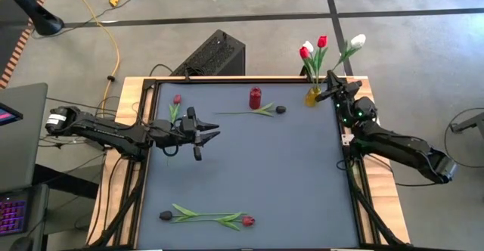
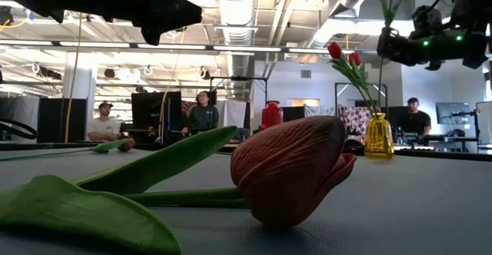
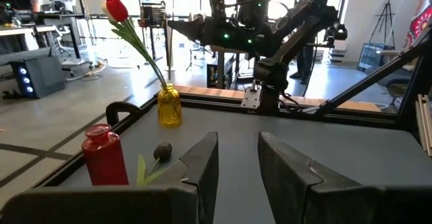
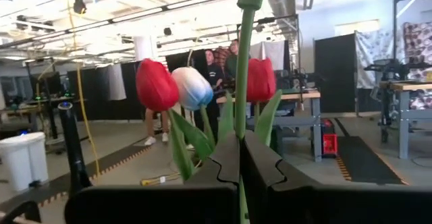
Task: Sort flowers into vase by color
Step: Put the white tulip into the yellow vase
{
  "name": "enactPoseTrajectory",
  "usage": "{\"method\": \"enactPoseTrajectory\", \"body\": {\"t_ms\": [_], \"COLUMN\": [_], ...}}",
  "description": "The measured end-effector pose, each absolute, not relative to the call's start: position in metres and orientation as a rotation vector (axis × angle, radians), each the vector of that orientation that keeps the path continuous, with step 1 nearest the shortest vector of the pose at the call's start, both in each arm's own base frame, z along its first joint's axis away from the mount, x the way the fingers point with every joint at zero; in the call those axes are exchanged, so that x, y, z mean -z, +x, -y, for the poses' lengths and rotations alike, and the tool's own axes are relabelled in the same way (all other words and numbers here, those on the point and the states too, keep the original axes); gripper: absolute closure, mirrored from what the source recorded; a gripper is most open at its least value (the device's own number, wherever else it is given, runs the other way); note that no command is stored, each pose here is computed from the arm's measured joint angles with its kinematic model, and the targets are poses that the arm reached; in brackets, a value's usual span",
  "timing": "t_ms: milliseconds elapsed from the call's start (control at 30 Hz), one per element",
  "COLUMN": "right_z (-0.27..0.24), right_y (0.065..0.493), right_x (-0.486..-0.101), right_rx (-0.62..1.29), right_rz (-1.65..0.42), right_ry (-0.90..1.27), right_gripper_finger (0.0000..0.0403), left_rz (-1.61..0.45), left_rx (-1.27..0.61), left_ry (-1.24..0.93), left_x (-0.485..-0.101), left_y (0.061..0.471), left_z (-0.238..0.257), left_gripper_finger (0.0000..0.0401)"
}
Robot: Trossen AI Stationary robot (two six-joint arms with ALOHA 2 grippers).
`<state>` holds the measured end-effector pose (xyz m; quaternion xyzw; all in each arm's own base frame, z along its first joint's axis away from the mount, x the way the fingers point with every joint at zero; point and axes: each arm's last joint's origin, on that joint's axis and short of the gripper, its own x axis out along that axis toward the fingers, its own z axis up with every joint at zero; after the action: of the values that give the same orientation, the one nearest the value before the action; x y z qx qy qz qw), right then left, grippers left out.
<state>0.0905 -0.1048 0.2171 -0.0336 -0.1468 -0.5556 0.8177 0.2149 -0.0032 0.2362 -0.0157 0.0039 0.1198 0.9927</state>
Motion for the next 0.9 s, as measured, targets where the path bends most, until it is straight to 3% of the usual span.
{"method": "enactPoseTrajectory", "body": {"t_ms": [900], "right_z": [0.122], "right_y": [0.103], "right_x": [-0.190], "right_rx": [1.203], "right_rz": [0.185], "right_ry": [0.105], "right_gripper_finger": [0.0369], "left_rz": [-0.009], "left_rx": [-0.238], "left_ry": [-0.024], "left_x": [-0.236], "left_y": [0.215], "left_z": [0.003], "left_gripper_finger": [0.0308]}}
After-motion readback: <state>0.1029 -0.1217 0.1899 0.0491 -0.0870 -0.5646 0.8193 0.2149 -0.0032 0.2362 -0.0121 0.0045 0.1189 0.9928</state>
